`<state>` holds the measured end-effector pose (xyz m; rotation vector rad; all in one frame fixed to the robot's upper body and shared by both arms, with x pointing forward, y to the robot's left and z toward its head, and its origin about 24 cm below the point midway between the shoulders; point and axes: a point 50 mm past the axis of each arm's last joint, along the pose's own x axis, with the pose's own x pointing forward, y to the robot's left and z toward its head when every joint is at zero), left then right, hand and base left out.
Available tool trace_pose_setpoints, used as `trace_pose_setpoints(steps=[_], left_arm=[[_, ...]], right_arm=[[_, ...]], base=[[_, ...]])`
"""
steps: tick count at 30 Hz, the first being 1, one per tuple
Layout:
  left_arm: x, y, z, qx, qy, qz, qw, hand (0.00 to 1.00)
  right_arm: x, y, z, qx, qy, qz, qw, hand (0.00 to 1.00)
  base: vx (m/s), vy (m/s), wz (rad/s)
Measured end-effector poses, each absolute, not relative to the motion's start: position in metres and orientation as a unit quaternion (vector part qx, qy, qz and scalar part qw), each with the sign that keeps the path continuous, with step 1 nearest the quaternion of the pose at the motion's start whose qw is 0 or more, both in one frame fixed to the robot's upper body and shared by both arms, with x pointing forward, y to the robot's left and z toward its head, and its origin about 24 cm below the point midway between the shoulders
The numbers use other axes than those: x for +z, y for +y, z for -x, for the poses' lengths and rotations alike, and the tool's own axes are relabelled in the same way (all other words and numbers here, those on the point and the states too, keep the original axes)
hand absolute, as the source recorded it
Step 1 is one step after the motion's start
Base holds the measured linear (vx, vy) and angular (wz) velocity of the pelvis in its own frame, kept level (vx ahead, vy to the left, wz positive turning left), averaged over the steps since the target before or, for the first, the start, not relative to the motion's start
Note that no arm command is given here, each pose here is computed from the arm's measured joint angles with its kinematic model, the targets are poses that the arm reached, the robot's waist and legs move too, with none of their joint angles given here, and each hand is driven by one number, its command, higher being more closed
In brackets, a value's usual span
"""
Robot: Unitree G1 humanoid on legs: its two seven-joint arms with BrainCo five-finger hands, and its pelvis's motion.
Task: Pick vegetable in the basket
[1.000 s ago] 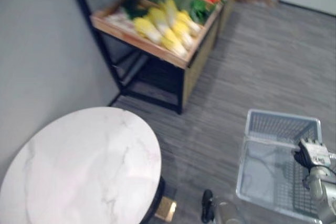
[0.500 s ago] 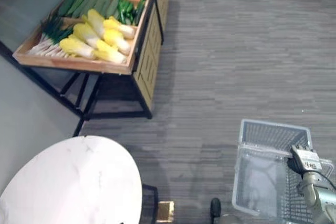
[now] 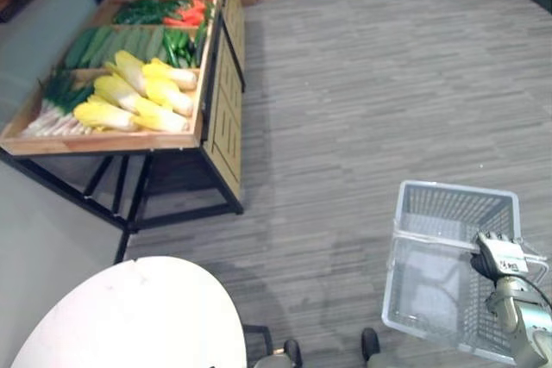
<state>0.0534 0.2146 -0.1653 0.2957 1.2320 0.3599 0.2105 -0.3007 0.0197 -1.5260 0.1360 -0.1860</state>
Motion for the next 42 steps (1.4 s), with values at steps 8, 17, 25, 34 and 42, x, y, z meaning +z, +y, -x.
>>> trace_pose_setpoints(steps=[8,17,25,34,42], left_arm=[[-0.166,0.215,-0.049,0.161,0.581,-0.144,0.785,0.00],[-0.162,0.225,-0.061,0.141,0.565,-0.180,0.792,0.00],[-0.159,0.223,-0.078,0.143,0.545,-0.178,0.807,0.00],[-0.161,0.210,-0.079,0.165,0.541,-0.148,0.811,0.00],[-0.157,0.215,-0.082,0.188,0.526,-0.136,0.818,0.00]], right_arm=[[0.016,-0.286,-0.222,-0.051,0.041,0.687,0.724,1.00],[0.016,-0.286,-0.224,-0.082,0.055,0.678,0.728,1.00],[0.022,-0.306,-0.217,-0.148,0.086,0.663,0.729,1.00],[0.010,-0.314,-0.200,-0.178,0.135,0.646,0.730,1.00],[0.008,-0.320,-0.194,-0.180,0.138,0.654,0.722,1.00]], base=[[0.12,0.136,-0.25],[0.13,0.054,-0.20],[0.27,-0.168,0.32],[0.38,-0.461,0.51],[0.25,-0.174,0.25]])
